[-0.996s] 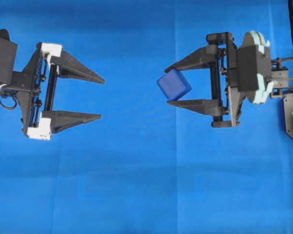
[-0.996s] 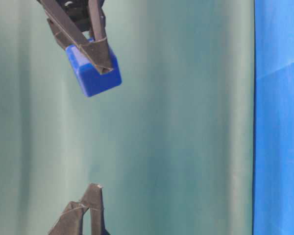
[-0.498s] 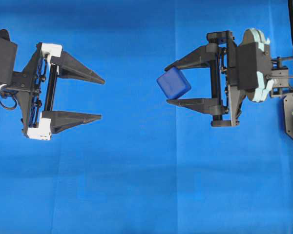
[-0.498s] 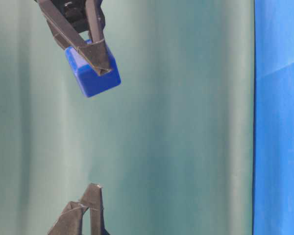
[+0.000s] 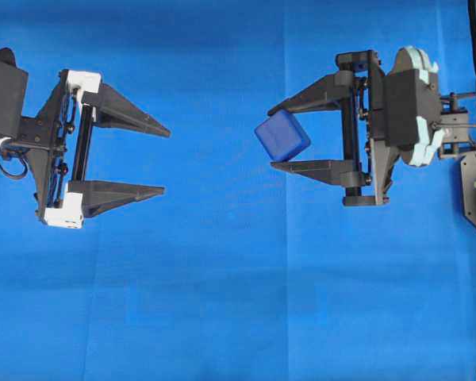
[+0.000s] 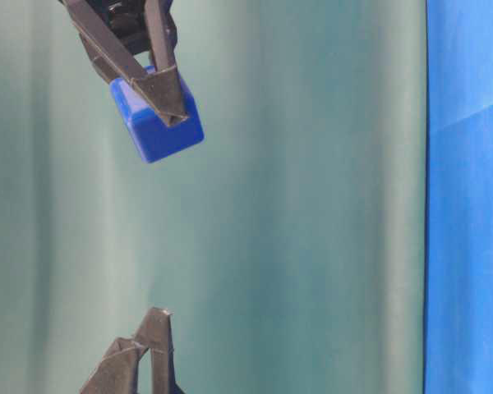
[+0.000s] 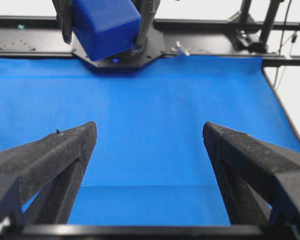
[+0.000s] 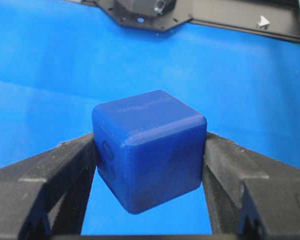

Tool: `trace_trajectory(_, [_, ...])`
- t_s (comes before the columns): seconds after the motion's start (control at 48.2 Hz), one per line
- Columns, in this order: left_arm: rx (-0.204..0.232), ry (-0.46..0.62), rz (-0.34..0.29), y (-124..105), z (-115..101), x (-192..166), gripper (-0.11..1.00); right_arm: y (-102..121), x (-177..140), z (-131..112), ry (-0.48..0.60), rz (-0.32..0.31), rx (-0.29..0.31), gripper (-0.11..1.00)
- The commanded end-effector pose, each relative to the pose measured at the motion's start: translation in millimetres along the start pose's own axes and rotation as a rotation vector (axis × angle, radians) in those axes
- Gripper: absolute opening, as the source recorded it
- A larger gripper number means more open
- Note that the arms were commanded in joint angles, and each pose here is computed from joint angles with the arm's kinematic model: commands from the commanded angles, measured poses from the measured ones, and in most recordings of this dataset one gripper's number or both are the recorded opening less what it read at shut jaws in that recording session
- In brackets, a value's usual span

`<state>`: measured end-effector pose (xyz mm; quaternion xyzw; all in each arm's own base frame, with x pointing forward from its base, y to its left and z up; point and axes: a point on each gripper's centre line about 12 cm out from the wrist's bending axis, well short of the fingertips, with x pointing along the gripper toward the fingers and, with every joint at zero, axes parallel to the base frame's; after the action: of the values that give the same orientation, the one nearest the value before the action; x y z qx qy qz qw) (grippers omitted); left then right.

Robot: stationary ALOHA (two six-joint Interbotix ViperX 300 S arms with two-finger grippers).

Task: Handover the blue block to the right arm after grasping it with the left arm, then place it in the designated position.

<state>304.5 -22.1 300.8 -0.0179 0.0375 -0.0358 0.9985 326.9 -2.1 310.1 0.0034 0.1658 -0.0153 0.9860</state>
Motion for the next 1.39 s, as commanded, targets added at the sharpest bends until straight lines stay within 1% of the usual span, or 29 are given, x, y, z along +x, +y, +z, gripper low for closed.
trace_trajectory(0.0, [0.002,-0.041,-0.003,-1,14,1,0.92,1,-2,13,-0.035,0.003,0.007,0.46])
trace_trajectory(0.706, [0.000,-0.041,-0.003,-1,14,1,0.92,0,-2,11,-0.022,-0.002,0.013,0.46])
trace_trajectory(0.934, [0.002,-0.043,-0.005,-2,14,1,0.92,-1,-2,7,0.009,-0.015,0.018,0.46])
trace_trajectory(1.08, [0.000,-0.043,-0.005,-2,14,1,0.92,-1,-3,-3,0.094,-0.037,0.032,0.46])
trace_trajectory(1.266, [0.000,-0.044,-0.005,-2,15,1,0.92,-2,-7,-27,0.287,-0.089,0.051,0.46])
trace_trajectory(1.37, [0.000,-0.043,-0.005,-2,15,2,0.92,-3,-11,-35,0.364,-0.115,0.065,0.46])
